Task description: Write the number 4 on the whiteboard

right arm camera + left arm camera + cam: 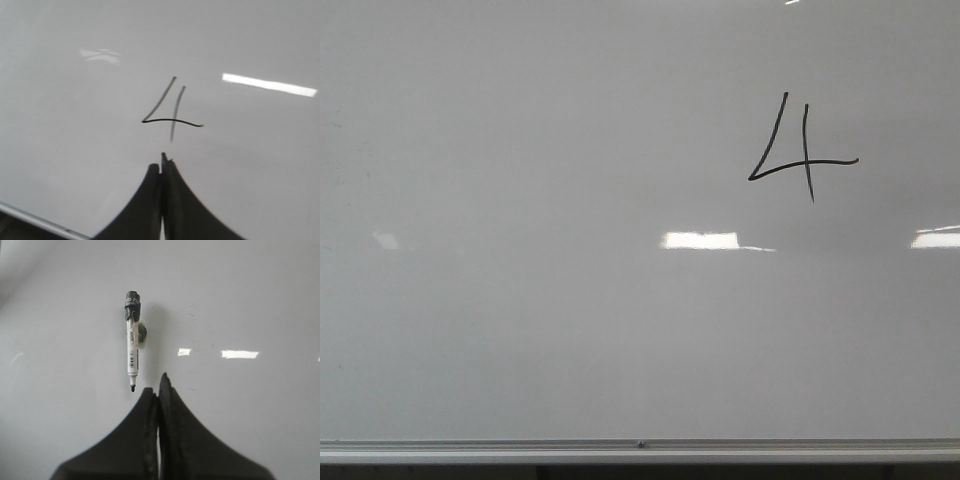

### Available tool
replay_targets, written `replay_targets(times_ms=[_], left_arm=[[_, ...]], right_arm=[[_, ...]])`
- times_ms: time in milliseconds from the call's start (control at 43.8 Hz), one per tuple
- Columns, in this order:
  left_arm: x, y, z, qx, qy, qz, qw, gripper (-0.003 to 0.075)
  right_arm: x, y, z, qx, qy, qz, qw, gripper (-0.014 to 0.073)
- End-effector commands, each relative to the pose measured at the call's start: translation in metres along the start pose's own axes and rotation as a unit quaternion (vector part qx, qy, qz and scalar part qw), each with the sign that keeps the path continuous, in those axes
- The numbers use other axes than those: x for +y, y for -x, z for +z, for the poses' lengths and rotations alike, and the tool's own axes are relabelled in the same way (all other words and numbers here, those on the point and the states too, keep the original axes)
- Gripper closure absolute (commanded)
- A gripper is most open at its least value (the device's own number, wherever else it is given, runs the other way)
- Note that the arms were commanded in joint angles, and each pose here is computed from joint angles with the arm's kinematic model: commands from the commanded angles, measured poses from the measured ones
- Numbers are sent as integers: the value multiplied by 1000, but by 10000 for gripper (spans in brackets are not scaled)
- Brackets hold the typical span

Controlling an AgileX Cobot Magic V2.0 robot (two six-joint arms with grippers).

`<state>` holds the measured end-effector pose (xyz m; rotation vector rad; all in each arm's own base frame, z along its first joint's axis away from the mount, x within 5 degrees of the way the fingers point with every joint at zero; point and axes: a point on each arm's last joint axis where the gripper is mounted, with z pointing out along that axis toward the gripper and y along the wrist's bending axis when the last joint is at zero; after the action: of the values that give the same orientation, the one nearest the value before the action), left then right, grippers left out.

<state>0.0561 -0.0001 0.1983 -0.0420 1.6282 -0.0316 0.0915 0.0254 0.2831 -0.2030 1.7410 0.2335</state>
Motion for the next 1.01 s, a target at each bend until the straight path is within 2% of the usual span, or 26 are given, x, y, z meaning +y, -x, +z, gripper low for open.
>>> replay_targets(times_ms=[0,206,343,503,731,983], left_arm=[[0,6,-1,-43,1,-10,999,741],[0,6,-1,-43,1,-10,999,741],[0,6,-1,-43,1,-10,999,741],[0,6,-1,-43,1,-10,999,741],[0,5,-1,-41,1,-10,999,741],[0,5,-1,-41,1,-10,999,741]], right_arm=[[-10,-8,-7,-77,-56,22,995,658],[-20,-63,-15,-78,-121,35,989,658],[-22,-81,-21,-93,-145,19,985,658],[-19,-86,-28,-100,-142,17,985,658],[-18,-94,-26,-59,-138,24,988,658],[-18,-94,-26,-57,-138,24,988,658]])
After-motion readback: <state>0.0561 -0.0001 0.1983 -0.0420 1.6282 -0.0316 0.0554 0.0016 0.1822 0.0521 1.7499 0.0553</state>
